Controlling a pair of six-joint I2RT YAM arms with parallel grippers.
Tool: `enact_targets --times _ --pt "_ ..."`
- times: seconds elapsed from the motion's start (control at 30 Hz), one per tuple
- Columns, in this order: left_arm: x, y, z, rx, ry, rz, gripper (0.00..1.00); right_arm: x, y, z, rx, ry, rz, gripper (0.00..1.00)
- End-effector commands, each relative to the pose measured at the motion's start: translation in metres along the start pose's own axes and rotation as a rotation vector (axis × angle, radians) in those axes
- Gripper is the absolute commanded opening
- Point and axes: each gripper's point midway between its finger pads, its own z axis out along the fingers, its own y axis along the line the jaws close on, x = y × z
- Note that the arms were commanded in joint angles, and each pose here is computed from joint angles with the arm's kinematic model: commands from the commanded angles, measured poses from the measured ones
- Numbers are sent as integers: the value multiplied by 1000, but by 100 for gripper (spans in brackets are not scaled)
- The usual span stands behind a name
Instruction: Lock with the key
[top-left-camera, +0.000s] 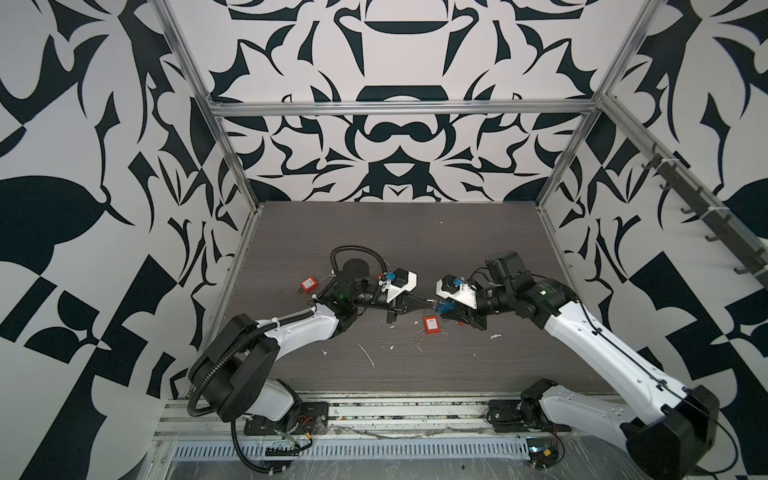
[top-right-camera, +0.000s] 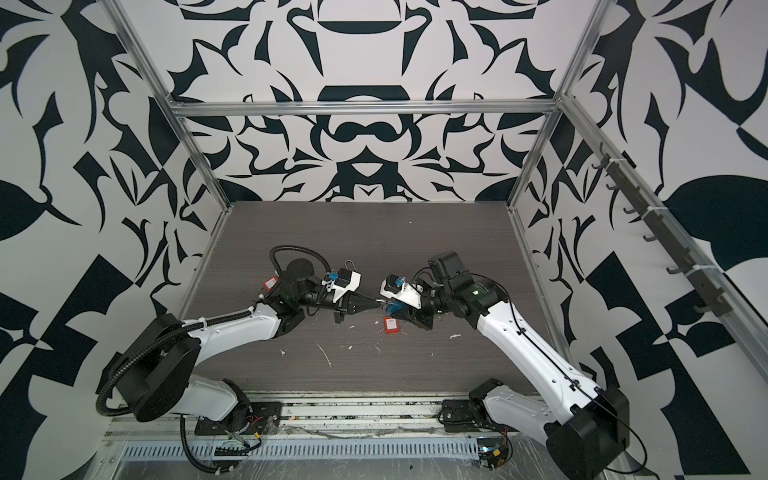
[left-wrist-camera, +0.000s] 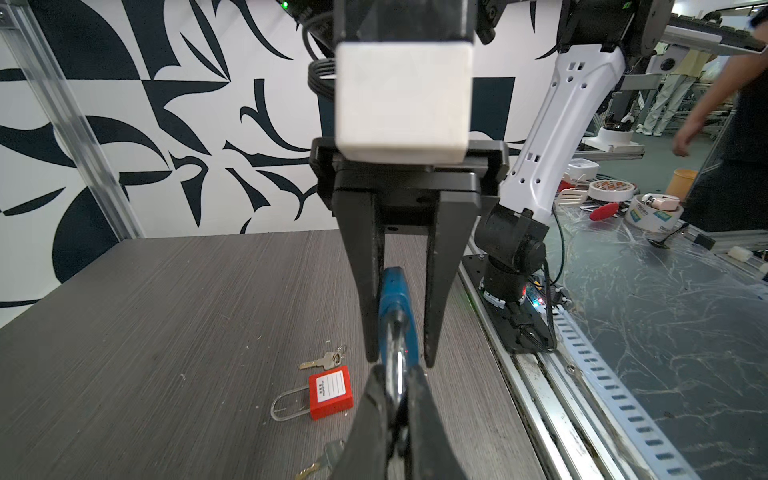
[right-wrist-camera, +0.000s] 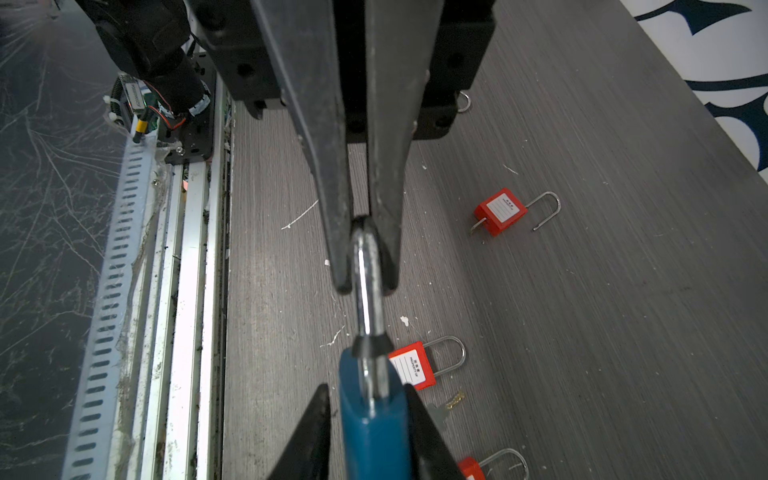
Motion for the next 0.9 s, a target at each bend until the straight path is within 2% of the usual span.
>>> enact_targets --times 0.0,0.27,0.3,0.37,0.43,0.63,0.87 --pt "-16 -3 -2 18 -41 46 0 -9 2 -3 -6 -46 -28 26" --pt "-12 -1 0 28 -39 26 0 -12 4 -10 -19 -16 -39 8" --pt "-10 -1 0 29 -26 20 5 -12 5 -11 -20 -12 -39 7" --pt "-5 -1 0 29 9 11 24 -12 4 -13 -15 -1 -42 5" --pt "0 -2 0 33 55 7 31 -12 5 -14 -19 14 -43 4" --pt "6 -3 -2 44 150 15 32 -8 6 -14 -48 53 -28 1" --pt "5 -6 3 81 164 13 31 -12 5 -14 -52 52 -26 0"
